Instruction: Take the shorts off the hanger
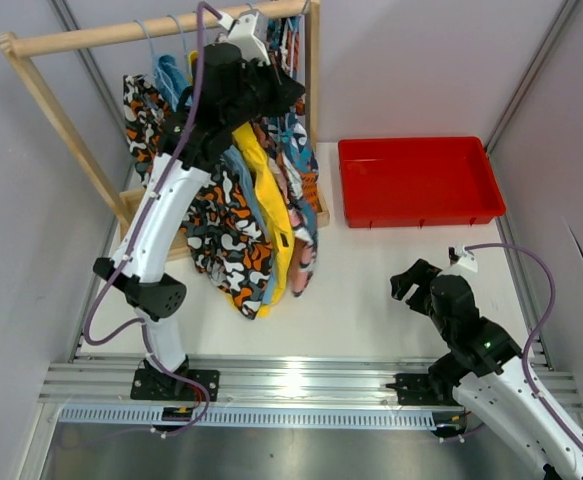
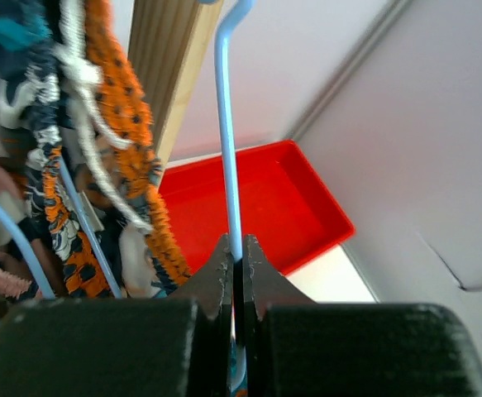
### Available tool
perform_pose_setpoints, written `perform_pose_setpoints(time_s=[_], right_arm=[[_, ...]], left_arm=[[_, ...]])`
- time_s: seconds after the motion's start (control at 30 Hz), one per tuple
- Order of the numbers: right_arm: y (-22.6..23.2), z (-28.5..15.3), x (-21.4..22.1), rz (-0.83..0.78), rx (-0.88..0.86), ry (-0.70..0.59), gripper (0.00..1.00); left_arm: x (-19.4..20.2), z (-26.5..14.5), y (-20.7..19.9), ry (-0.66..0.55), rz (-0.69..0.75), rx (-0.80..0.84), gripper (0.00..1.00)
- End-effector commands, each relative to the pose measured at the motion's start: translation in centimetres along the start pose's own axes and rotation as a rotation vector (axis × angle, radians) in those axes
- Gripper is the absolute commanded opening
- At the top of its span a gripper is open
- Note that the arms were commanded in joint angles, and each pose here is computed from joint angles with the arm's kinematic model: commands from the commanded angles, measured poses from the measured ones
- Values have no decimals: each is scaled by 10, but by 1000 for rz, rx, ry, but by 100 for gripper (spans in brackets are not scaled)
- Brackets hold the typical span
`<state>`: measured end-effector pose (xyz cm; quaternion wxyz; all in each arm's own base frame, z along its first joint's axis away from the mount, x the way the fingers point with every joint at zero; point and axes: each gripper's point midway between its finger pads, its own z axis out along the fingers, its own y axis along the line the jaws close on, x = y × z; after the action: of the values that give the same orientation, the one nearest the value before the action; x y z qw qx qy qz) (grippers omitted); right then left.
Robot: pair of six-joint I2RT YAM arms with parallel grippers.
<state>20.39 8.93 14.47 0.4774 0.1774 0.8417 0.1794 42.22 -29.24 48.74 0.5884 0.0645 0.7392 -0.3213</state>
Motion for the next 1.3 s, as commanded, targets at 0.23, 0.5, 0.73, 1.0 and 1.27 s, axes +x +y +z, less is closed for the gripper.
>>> perform_pose_setpoints(time_s=[0.23, 0.5, 0.73, 1.0, 1.27], right_arm=[[23, -19, -45, 17, -55, -114, 78], [50, -34, -80, 7, -125, -184, 80], [75, -37, -97, -3, -182, -190, 80], [145, -78, -132, -130, -508, -252, 99], [224, -133, -188, -297, -795, -360, 99]], left_arm=[[-71, -111, -87, -72, -69, 461, 0], [3, -144, -64, 183, -121, 377, 0], [73, -180, -26, 283, -138, 254, 0], [96, -255, -61, 341, -178, 413, 0], [61, -319, -107, 296, -178, 588, 0]])
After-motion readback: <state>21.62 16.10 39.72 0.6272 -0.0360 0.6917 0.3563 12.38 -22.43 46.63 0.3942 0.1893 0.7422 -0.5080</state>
